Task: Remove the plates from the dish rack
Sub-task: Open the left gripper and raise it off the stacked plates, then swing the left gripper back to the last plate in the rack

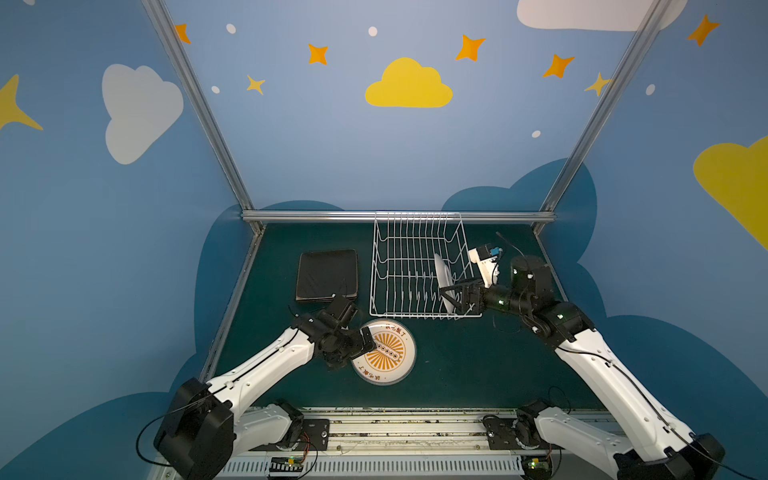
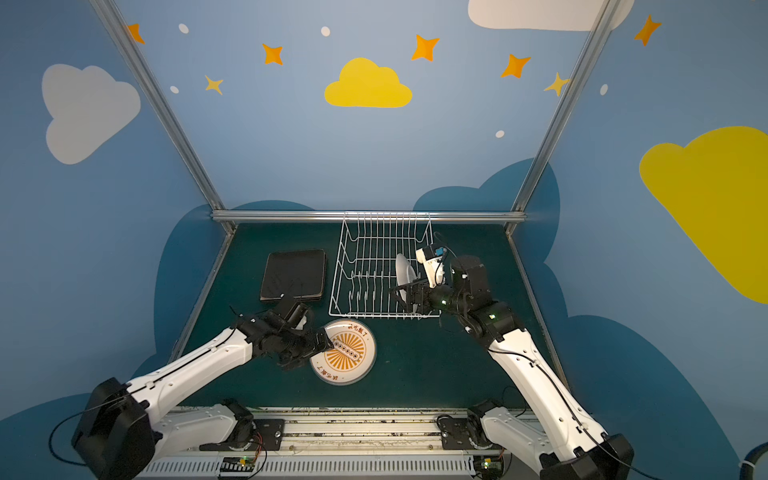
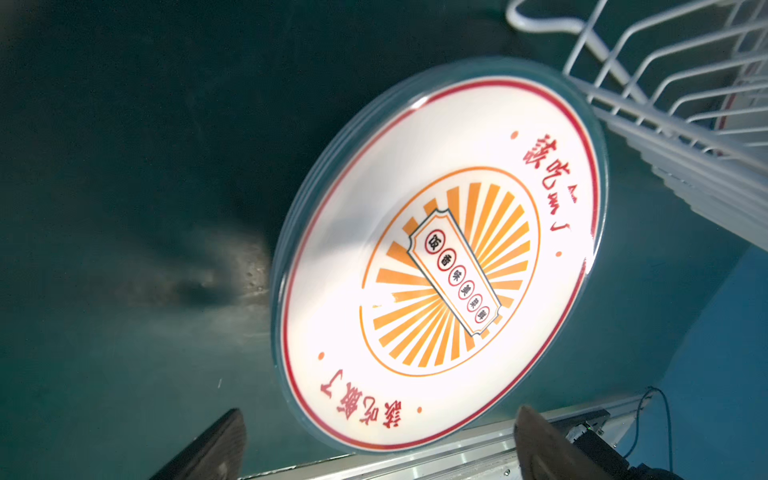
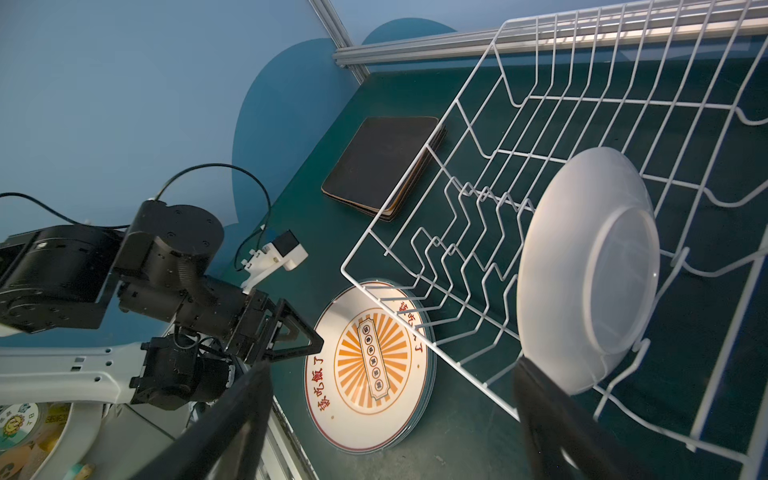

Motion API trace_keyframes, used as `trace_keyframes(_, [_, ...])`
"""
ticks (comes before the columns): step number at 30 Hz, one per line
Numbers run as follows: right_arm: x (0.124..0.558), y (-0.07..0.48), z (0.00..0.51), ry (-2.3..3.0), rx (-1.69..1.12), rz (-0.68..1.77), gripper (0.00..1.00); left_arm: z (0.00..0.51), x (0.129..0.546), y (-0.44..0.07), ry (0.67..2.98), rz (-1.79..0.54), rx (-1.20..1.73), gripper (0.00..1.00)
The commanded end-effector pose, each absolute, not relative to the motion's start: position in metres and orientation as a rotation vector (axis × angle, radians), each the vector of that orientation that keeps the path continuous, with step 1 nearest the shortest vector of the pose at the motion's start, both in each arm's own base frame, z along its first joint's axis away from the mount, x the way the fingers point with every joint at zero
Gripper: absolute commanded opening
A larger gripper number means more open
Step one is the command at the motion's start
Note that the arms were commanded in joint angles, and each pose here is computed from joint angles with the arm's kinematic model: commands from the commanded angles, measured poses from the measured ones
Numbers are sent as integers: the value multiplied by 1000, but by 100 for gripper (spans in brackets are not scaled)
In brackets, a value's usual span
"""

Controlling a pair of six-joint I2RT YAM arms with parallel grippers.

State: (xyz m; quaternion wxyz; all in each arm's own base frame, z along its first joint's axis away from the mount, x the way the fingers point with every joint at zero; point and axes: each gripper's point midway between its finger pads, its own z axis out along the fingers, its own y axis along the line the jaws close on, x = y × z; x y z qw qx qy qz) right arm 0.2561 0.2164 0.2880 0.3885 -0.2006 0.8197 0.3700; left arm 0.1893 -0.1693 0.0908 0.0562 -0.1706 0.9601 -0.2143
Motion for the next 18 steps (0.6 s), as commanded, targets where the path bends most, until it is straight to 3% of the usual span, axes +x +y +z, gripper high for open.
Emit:
trace_keyframes(1, [256, 214, 286, 2081, -517, 910, 90, 123, 202, -157, 2764, -632, -536, 99])
trace_keyframes(8, [258, 206, 284, 2103, -486, 851, 89, 194, 229, -163, 2496, -765, -430, 97])
trace_keyframes(18, [255, 178, 272, 2145, -403, 697, 90, 270, 272, -211, 2366, -918, -191, 95])
